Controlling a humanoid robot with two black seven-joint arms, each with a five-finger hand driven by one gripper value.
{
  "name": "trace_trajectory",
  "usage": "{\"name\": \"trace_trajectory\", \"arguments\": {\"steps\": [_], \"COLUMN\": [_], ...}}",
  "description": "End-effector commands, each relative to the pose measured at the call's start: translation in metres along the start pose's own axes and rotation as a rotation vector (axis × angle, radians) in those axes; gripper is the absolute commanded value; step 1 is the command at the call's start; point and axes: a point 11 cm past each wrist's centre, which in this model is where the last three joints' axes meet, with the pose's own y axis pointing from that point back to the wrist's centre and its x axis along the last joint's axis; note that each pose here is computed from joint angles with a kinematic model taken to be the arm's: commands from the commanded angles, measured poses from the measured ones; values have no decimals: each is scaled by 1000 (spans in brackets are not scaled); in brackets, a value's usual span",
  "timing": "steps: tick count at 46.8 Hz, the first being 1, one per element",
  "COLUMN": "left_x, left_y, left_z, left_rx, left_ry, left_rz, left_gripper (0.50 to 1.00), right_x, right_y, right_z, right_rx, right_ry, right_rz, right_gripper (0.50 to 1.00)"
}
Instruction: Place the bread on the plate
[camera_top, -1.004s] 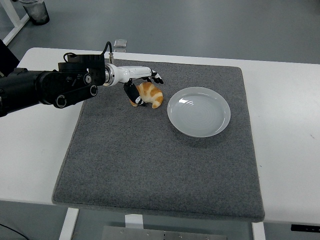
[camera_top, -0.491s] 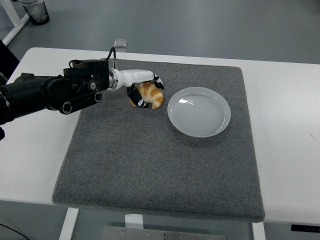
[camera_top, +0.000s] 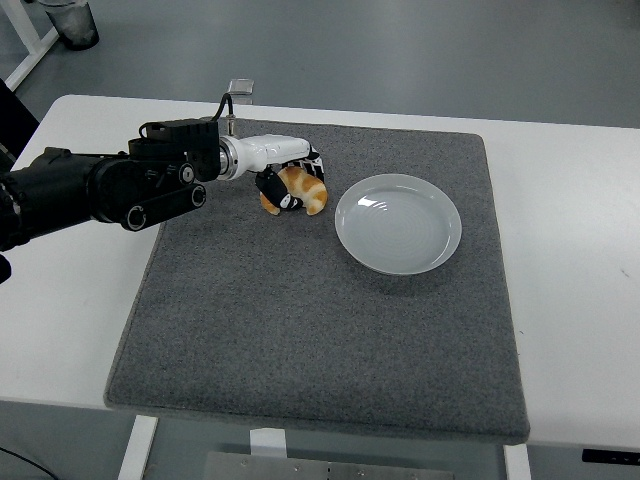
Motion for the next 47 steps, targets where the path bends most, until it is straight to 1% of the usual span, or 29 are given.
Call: {"name": "trace_trajectory", "arguments": {"steps": [1,11,20,22,37,42,47], "left_x": [-2,2,7,17,96,121,138], "left_y": [0,0,1,2,32,42,48], "left_z": [1,5,24,30,41,50,63], "left_rx": [-4,-12,-66,-82,-109,-122,-145], "left_ry": [1,3,8,10,-41,-67,-93], "left_rz": [-4,8,7,24,148,185,209], "left_gripper": [500,500,500,500,500,500,500], "right_x": [0,0,0,0,0,0,0], "right_y": [0,0,0,0,0,0,0], "right_z": [0,0,0,0,0,0,0], "right_rx": [0,0,0,0,0,0,0], "right_ry": [0,0,1,0,0,0,0], "right_rz": [0,0,0,0,0,0,0], "right_gripper": [952,952,954,952,952,952,952]}}
